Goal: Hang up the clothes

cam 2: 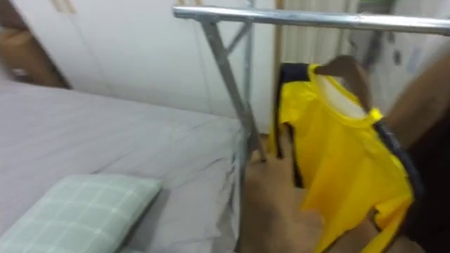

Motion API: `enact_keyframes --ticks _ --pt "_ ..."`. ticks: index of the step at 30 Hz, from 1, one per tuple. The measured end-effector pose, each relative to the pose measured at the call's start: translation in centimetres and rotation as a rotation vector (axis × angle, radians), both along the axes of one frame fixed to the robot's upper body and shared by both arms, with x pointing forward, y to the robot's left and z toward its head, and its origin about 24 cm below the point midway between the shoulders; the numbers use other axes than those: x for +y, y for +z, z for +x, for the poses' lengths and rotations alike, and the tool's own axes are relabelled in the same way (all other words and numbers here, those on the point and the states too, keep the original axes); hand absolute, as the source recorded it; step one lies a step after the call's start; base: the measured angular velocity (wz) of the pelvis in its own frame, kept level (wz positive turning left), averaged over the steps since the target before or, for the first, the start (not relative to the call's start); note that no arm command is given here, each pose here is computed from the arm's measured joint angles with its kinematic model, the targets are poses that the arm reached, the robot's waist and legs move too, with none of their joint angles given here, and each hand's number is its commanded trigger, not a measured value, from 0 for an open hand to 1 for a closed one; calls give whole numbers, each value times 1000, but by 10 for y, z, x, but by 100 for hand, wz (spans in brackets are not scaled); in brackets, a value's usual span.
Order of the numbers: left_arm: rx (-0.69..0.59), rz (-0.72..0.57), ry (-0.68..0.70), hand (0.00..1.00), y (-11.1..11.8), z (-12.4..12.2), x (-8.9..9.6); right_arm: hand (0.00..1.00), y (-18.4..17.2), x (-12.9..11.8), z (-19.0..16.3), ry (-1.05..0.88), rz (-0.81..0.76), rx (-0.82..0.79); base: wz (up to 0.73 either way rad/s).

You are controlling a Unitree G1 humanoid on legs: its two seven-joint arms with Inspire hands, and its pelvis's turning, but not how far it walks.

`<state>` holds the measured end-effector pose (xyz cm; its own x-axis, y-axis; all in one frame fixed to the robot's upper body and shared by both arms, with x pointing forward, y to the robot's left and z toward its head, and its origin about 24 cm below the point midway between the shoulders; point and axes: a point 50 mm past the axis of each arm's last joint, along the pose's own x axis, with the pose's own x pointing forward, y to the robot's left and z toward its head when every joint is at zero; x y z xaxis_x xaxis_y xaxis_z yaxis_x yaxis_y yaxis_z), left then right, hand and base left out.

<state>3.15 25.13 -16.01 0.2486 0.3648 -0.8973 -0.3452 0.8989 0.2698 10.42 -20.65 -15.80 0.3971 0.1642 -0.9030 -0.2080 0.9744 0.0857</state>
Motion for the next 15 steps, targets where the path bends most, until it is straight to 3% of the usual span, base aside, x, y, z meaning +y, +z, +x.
enact_keyframes --ticks 5,11,15 --pt "-63 -102 -58 0 -1 14 -10 0 2 -13 1 1 -58 4 134" --pt "-99 -141 -131 0 1 30 -13 0 4 -25 0 -86 -83 9 170" --pt "-82 -141 -119 0 -1 24 -13 0 3 -24 -2 -89 -82 14 94"
